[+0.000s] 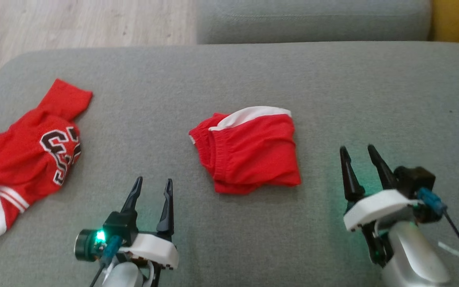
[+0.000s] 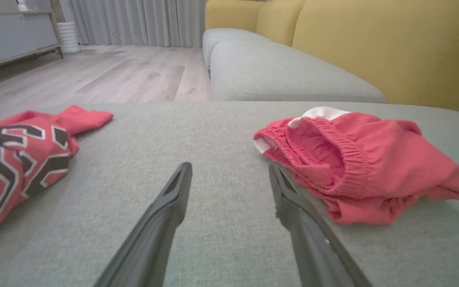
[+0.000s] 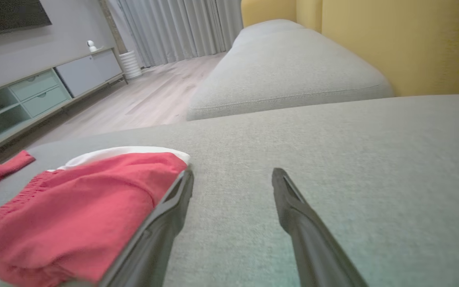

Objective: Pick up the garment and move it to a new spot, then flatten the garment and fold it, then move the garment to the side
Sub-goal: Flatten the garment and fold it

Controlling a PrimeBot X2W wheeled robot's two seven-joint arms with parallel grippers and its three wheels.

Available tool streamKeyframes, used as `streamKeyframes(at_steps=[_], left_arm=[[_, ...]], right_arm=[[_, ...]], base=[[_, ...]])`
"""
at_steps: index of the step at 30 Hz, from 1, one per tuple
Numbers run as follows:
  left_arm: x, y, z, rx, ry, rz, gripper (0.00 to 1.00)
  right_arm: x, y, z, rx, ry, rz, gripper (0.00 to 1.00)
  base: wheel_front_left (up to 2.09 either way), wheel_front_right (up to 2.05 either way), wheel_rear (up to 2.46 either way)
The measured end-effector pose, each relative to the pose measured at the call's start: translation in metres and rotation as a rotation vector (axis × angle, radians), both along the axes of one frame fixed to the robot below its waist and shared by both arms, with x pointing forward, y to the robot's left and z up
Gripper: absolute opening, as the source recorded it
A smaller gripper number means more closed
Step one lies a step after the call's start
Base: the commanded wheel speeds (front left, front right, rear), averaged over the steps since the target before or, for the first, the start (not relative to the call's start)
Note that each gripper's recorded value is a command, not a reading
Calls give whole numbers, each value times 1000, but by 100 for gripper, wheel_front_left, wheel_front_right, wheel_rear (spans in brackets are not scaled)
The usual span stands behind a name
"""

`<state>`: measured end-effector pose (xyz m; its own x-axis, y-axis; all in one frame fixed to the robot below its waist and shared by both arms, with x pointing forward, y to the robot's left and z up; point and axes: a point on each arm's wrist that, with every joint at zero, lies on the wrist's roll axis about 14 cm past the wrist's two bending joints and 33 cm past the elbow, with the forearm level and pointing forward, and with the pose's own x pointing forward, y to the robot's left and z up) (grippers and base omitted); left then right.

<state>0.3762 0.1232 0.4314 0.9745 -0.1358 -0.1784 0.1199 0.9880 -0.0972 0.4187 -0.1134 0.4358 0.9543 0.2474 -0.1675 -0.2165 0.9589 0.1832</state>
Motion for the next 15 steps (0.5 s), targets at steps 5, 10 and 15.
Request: streamKeyframes(at_steps=[5,10,15], left_arm=[[-6,-1,5,5,-19,-2,100],[-32,-1,-9,8,21,0,100],[-38,-1,-8,9,17,0,100]], right_arm=[[-13,-10,-1,-15,0,-25,100],[-38,-11,-15,4,48,-36,100],[-49,-10,-27,18,90,-39,100]], base=[[0,0,0],[0,0,0],[0,0,0]])
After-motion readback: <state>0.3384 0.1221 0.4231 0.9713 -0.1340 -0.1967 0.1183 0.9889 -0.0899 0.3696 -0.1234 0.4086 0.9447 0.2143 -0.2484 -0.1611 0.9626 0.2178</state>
